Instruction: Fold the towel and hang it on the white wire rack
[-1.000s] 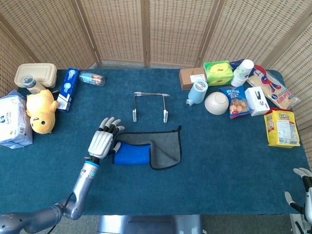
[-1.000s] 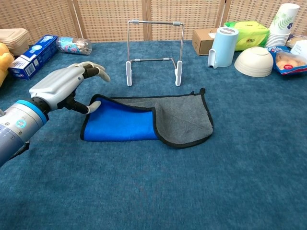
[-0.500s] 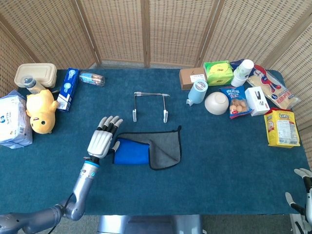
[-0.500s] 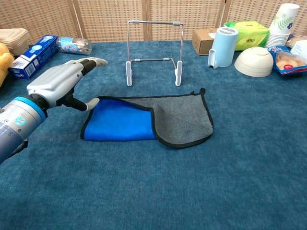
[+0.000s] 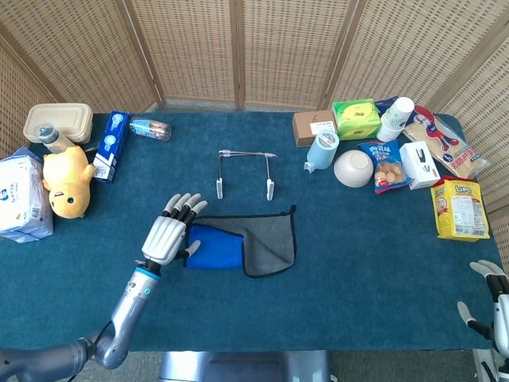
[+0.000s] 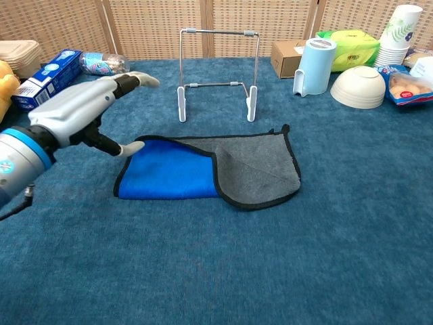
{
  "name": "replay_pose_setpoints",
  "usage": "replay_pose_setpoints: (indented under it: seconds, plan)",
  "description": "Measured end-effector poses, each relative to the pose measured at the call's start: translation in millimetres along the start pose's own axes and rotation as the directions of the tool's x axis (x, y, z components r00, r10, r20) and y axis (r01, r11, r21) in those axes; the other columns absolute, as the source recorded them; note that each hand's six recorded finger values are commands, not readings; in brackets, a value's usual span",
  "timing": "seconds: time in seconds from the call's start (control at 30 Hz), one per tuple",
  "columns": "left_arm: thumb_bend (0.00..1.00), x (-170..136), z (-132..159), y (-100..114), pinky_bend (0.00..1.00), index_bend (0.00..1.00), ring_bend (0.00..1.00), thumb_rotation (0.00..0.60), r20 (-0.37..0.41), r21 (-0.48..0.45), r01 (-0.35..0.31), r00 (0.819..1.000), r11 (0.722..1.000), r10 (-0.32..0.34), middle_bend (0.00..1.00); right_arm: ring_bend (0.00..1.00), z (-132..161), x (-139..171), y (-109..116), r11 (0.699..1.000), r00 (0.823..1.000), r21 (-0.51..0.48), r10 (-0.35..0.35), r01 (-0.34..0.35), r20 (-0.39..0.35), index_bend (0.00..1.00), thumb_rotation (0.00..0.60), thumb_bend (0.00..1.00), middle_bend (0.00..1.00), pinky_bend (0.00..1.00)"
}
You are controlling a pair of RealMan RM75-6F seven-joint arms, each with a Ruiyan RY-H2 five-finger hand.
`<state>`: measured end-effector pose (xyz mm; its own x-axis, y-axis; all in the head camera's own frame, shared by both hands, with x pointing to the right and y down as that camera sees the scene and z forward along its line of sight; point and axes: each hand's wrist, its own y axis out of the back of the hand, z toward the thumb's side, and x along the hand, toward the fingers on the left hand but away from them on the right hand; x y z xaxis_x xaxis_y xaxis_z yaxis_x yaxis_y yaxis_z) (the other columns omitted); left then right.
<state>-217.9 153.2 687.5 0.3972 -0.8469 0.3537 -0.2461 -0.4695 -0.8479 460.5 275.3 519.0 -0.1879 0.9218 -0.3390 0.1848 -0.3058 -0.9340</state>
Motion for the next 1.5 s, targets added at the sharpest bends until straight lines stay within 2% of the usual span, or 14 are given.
replay_pose_setpoints:
  seconds: [0.23,0.4,0.67,0.87,1.07,1.37,1.5]
  plan:
    - [0.35,-16,-7,26,0.0,0.19,0.0,0.6,-0.002,-0.002,0.017,1.0,1.0,-0.017,0.06,0.28,24,-24,-1,0.999,0.995,0.009,0.039,-0.038,-0.096,0.24,0.6,0.24,0.22,0.37]
    - [0.35,-38,-20,47,0.0,0.21,0.0,0.6,-0.033,0.019,0.031,0.999,0.999,-0.031,0.08,0.28,41,-39,-5,0.998,0.985,0.015,0.069,-0.068,-0.161,0.24,0.6,0.24,0.22,0.37]
    - [0.35,-83,-55,84,0.0,0.22,0.0,0.6,-0.138,0.036,-0.01,0.99,0.999,0.015,0.1,0.27,78,-60,-20,0.992,0.952,0.022,0.127,-0.126,-0.277,0.24,0.6,0.24,0.22,0.37]
    - [0.34,-125,-79,111,0.0,0.23,0.0,0.6,-0.233,0.073,-0.04,0.971,0.997,0.056,0.1,0.25,105,-69,-33,0.986,0.923,0.029,0.167,-0.167,-0.347,0.24,0.6,0.24,0.22,0.36]
    - [0.34,-161,-98,129,0.0,0.24,0.0,0.6,-0.312,0.11,-0.036,0.948,0.993,0.069,0.1,0.22,125,-69,-42,0.978,0.904,0.027,0.202,-0.207,-0.377,0.23,0.6,0.24,0.21,0.34]
    - [0.34,-198,-116,132,0.0,0.25,0.0,0.6,-0.411,0.07,-0.049,0.909,0.996,0.073,0.11,0.2,156,-65,-56,0.968,0.869,0.018,0.235,-0.252,-0.436,0.23,0.6,0.22,0.21,0.31]
    - [0.34,-204,-118,129,0.0,0.25,0.0,0.6,-0.425,0.058,-0.049,0.903,0.997,0.069,0.11,0.19,171,-62,-62,0.965,0.849,0.033,0.246,-0.262,-0.467,0.21,0.6,0.22,0.21,0.3]
